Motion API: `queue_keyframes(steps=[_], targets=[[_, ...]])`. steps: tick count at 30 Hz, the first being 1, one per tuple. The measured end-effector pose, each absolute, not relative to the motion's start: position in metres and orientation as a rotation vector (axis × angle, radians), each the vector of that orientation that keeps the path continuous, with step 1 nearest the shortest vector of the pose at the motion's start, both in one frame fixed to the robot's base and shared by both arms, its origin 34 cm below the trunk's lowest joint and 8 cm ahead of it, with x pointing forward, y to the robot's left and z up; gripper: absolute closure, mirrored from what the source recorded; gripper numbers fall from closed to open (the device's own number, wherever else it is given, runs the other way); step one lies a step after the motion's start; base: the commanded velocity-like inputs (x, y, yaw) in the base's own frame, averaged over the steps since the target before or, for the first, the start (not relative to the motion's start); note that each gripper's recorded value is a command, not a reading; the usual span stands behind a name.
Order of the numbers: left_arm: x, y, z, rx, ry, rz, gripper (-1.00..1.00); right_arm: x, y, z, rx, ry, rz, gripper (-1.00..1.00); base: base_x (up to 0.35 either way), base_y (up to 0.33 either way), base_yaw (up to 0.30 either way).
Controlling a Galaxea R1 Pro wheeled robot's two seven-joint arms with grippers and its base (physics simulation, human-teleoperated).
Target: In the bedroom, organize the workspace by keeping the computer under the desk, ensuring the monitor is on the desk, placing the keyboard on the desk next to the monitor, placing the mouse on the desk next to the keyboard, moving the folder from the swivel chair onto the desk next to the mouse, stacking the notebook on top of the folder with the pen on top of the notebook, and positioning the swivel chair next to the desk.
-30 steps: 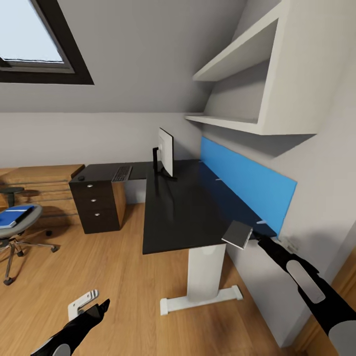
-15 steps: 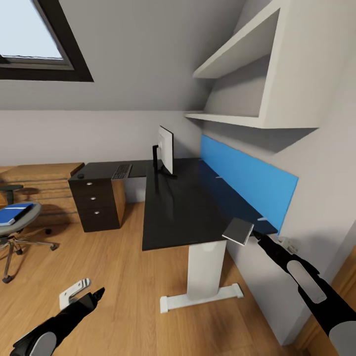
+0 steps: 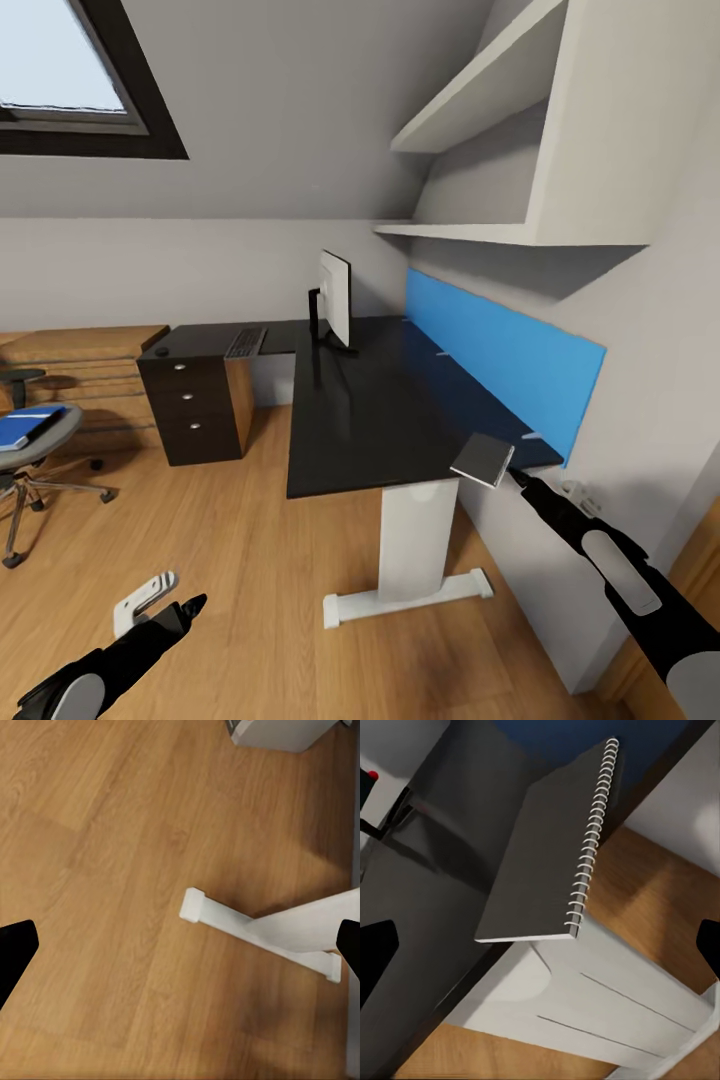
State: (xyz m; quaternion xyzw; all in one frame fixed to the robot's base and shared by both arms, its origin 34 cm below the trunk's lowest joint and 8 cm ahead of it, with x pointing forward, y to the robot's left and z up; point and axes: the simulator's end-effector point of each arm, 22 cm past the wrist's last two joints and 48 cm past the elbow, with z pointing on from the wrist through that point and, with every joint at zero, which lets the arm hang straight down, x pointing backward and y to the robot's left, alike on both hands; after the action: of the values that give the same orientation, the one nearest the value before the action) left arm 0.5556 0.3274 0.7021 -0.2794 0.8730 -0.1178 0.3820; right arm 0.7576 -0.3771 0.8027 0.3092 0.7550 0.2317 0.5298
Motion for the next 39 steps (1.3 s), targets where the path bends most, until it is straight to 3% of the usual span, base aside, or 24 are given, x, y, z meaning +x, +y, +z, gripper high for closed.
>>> queue_keyframes(steps=[8, 14, 39], targets=[[0.556, 0.321, 0.69, -0.695, 2.225, -0.315, -1.0, 0.755, -0.366, 0.787, 0.674, 1.765, 0.674, -1.0, 0.0, 0.0, 0.0], [0.555, 0.316, 0.678, -0.686, 2.23, -0.319, -1.0, 0.751, -0.393, 0.78, 0.724, 1.682, 0.729, -1.0, 0.0, 0.0, 0.0], [0.547, 0.319, 0.629, -0.684, 2.23, -0.316, -1.0, 0.74, -0.407, 0.737, 0.752, 1.644, 0.782, -1.0, 0.0, 0.0, 0.0]])
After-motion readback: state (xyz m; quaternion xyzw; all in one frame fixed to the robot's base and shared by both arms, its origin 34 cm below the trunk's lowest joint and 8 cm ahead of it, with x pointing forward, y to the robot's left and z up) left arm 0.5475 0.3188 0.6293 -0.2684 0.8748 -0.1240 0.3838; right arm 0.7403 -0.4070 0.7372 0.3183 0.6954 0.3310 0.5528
